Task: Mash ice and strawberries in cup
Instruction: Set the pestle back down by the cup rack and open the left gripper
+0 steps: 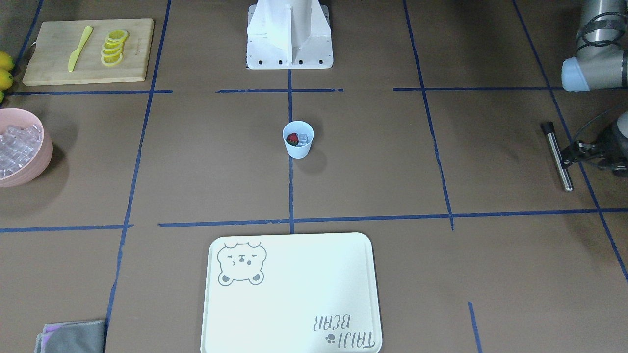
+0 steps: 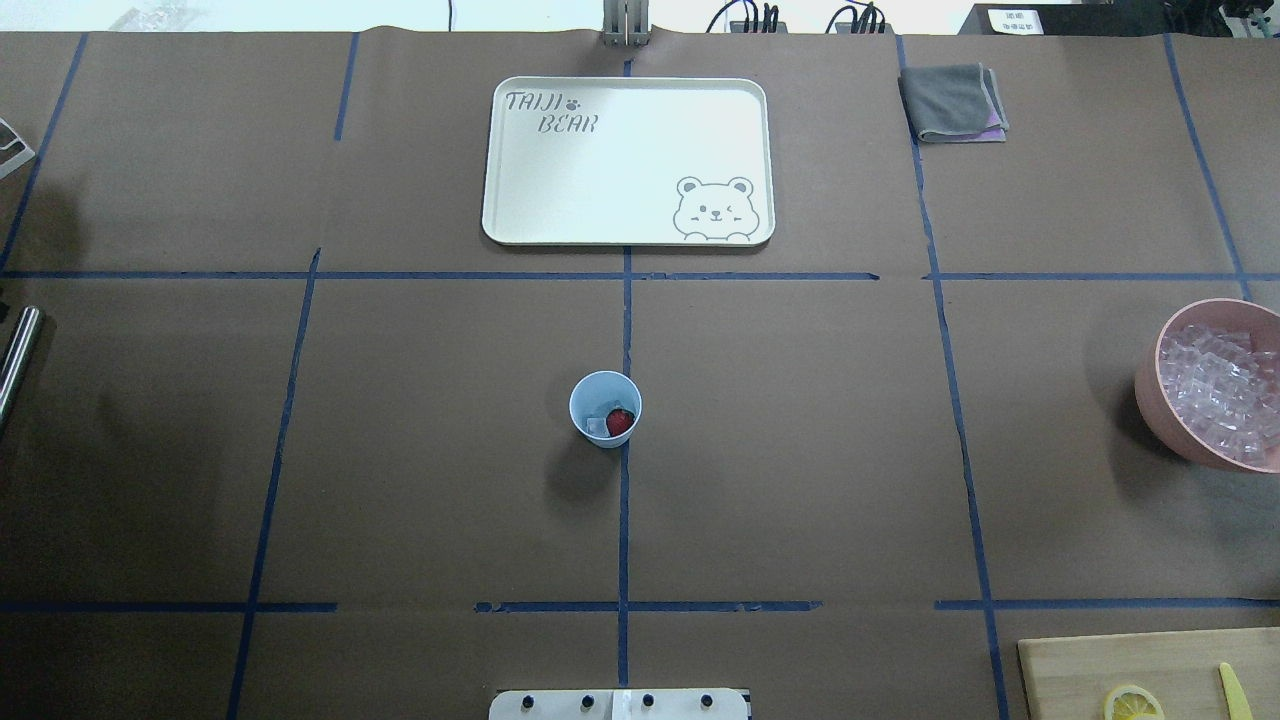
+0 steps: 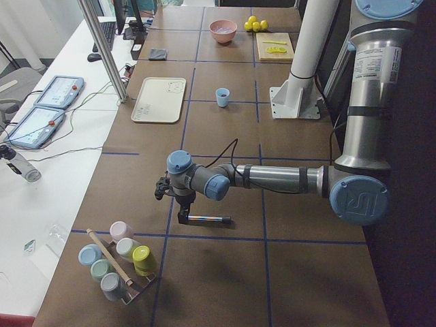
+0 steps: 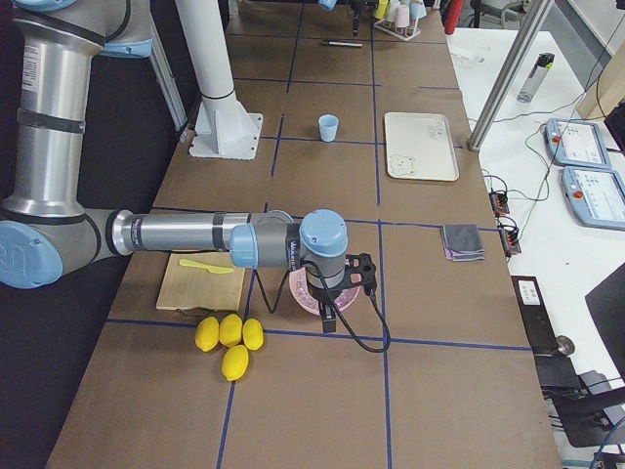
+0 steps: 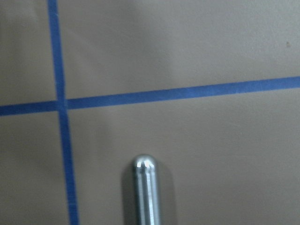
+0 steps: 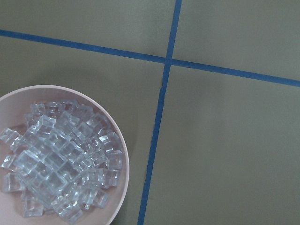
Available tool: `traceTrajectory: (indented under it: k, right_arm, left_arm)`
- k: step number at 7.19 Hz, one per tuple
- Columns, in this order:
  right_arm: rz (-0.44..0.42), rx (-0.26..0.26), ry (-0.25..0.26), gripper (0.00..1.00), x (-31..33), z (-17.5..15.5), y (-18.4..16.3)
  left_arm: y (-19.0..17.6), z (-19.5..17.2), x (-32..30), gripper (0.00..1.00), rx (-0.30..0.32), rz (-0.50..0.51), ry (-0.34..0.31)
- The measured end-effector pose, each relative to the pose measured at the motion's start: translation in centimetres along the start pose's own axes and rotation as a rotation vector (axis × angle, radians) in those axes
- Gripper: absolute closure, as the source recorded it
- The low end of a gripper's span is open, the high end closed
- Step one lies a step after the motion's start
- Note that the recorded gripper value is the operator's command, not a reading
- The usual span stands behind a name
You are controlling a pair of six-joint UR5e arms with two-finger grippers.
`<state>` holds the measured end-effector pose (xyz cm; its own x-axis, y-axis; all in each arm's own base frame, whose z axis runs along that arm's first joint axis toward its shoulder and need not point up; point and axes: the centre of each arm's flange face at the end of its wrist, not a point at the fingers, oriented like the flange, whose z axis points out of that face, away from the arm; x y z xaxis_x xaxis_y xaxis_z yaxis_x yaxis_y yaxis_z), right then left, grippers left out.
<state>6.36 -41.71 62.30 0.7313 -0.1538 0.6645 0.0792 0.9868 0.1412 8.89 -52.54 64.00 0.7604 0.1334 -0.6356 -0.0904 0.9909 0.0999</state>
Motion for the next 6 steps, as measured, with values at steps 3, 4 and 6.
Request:
traceTrajectory:
  k: [3, 4, 6]
  right_arm:
    - [0.0, 0.0, 0.0, 0.0, 0.0, 0.0, 0.0]
    - [0.0, 0.0, 0.0, 0.0, 0.0, 0.0, 0.0]
    - [0.001, 0.0, 0.0, 0.0, 0.0, 0.0, 0.0]
  left_arm:
    - [0.3, -10.2, -8.3, 0.0, -0.024, -0.041, 0.009]
    - [1.8, -11.5, -10.6, 0.0, -0.015, -0.082, 0.051]
    - [4.2, -11.9, -12.9, 0.0, -0.004, -0.125, 0.082]
